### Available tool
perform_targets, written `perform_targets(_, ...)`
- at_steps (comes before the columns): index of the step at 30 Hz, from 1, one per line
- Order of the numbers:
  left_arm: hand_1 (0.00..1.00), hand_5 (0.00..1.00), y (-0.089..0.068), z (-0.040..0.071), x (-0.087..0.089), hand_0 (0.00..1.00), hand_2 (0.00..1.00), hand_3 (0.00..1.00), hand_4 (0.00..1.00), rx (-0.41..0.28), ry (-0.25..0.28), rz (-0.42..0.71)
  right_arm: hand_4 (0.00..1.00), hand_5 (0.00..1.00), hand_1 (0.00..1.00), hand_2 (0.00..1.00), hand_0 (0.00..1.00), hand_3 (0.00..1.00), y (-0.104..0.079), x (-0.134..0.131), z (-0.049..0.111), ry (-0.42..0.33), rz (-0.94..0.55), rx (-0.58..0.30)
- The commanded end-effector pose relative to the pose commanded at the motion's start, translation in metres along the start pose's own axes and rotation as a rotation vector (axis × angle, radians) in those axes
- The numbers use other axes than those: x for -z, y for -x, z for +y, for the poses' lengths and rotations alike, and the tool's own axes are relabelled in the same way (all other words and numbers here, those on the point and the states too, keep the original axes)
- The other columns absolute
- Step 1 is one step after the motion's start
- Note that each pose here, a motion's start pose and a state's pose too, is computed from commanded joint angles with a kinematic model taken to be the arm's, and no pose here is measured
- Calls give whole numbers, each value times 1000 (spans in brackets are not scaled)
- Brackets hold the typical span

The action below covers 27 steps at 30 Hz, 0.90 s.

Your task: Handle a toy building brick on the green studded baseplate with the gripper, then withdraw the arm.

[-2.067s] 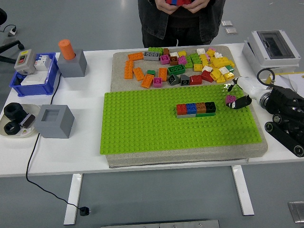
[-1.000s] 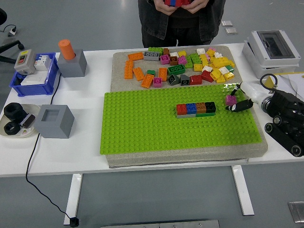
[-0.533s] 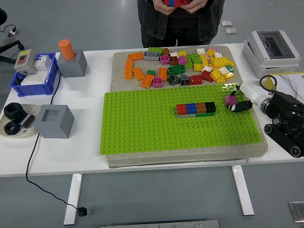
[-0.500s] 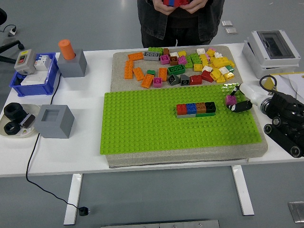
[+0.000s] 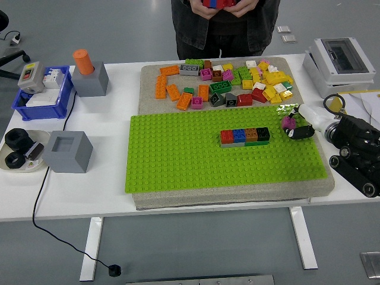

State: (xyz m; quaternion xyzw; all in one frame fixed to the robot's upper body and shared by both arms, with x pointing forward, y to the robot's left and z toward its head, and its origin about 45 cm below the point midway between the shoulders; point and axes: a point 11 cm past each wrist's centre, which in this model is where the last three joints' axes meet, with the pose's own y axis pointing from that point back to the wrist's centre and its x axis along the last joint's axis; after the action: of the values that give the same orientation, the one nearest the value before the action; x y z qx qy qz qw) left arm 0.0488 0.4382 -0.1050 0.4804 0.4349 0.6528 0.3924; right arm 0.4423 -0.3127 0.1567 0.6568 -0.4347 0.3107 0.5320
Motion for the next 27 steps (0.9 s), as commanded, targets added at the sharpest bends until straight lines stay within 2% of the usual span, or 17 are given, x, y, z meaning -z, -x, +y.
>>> perform_targets(7,647,265,0,0,1,645,639,669,629,-1,-1,0,534,253,932,911,926,615,-12,13,3,-34,57,-30)
perform_targets(15,647,265,0,0,3,645,639,669,631,-1,-5,4,537,250,926,906,928,623,-23,45,19,-107,189,-64)
perform_targets(20,647,260,0,0,4,645,639,669,634,-1,-7,5,540,252,927,910,932,640,-17,73,32,-181,217,-65)
perform_targets(24,647,260,-2,0,4,645,639,669,634,-5,-9,4,540,252,927,910,932,640,-8,108,44,-279,212,-59)
perform_targets(27,647,253,-3,0,4,645,638,669,638,-6,-7,2,542,252,926,910,931,639,-4,124,46,-317,199,-57)
